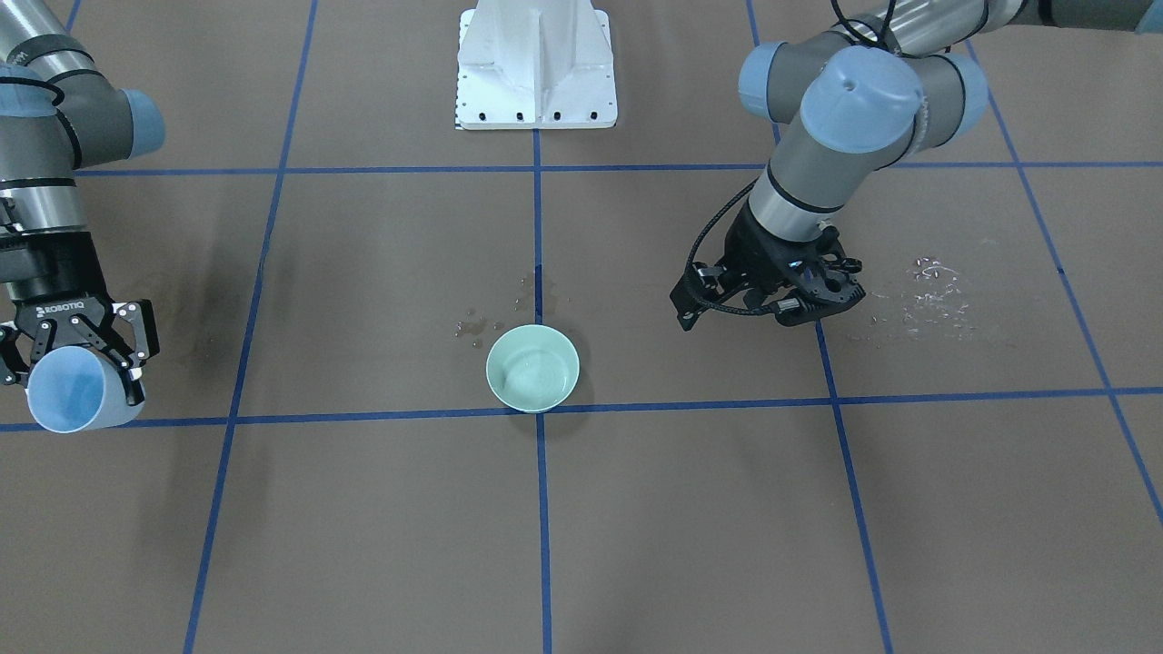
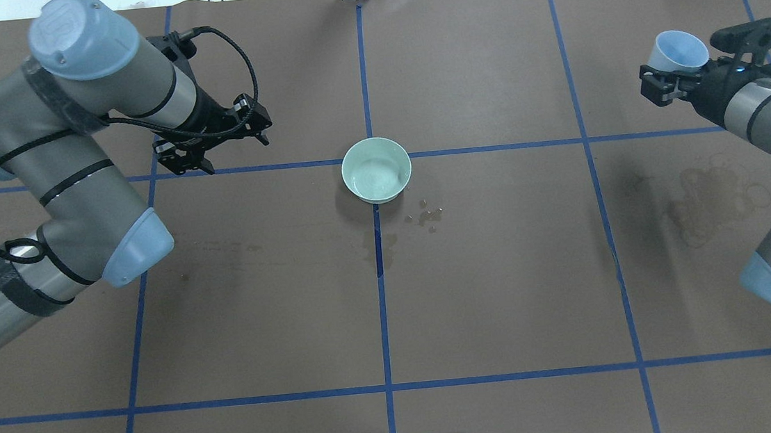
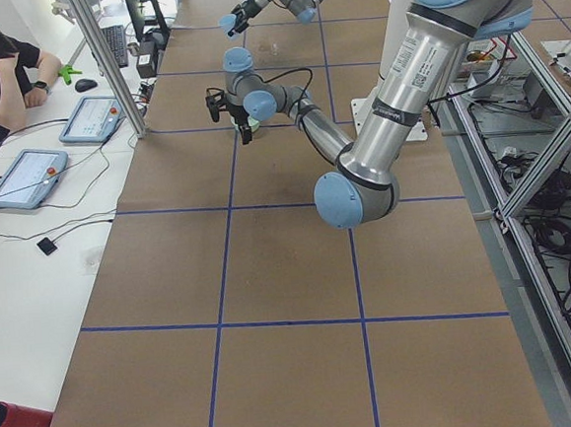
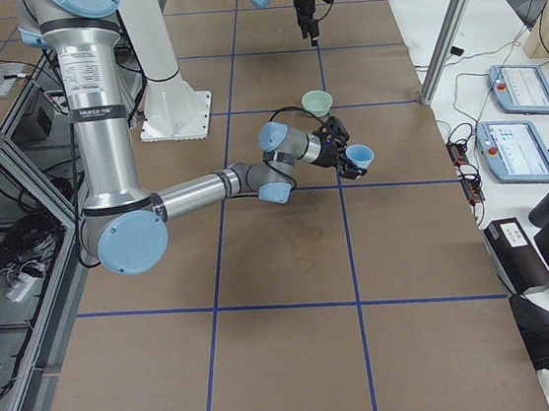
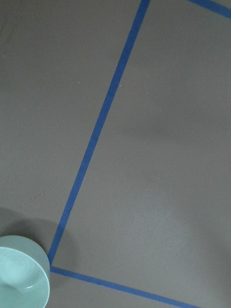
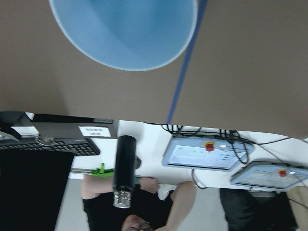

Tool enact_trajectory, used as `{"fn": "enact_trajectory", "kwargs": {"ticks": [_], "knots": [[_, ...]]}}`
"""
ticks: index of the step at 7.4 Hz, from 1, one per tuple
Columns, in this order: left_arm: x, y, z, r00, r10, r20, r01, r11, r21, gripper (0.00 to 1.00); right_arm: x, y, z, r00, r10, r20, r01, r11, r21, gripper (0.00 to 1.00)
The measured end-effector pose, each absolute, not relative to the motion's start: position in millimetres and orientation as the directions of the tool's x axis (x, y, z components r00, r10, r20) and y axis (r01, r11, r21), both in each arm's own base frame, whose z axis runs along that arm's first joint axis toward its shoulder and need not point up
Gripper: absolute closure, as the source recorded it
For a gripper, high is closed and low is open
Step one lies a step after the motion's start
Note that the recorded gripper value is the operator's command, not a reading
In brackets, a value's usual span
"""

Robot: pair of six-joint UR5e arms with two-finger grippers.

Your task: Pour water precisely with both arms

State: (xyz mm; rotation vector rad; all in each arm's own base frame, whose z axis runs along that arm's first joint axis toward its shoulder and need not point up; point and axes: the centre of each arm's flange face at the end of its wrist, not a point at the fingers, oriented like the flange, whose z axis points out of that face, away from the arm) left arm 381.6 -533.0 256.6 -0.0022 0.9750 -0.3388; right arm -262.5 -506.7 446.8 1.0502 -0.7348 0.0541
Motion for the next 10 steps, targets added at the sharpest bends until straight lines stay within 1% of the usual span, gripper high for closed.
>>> {"fn": "enact_trajectory", "kwargs": {"ticks": [2, 4, 7, 8, 9, 10], "knots": [[342.3, -526.0, 286.0, 0.546, -0.217, -0.809, 0.262, 0.962, -0.081, 0.0, -293.3, -516.8, 389.0, 0.708, -0.459, 0.536, -0.309, 0.481, 0.82, 1.0], [307.8, -525.0, 311.5, 0.572, -0.162, -0.804, 0.229, 0.973, -0.032, 0.0, -340.5, -504.3, 350.7, 0.617, -0.572, 0.541, -0.267, 0.494, 0.827, 1.0], [264.7, -532.6, 343.8, 0.6, -0.108, -0.792, 0.193, 0.981, 0.013, 0.0, -416.1, -478.6, 277.8, 0.541, -0.64, 0.546, -0.149, 0.566, 0.811, 1.0], [258.6, -533.2, 348.5, 0.603, -0.1, -0.791, 0.187, 0.982, 0.018, 0.0, -431.0, -471.8, 259.7, 0.542, -0.637, 0.548, -0.079, 0.611, 0.788, 1.0], [256.0, -533.5, 350.9, 0.604, -0.098, -0.791, 0.184, 0.983, 0.019, 0.0, -440.0, -465.5, 252.1, 0.543, -0.636, 0.548, 0.006, 0.655, 0.755, 1.0], [255.2, -533.7, 352.5, 0.606, -0.098, -0.79, 0.183, 0.983, 0.018, 0.0, -449.4, -461.9, 250.3, 0.545, -0.644, 0.537, 0.084, 0.68, 0.729, 1.0]]}}
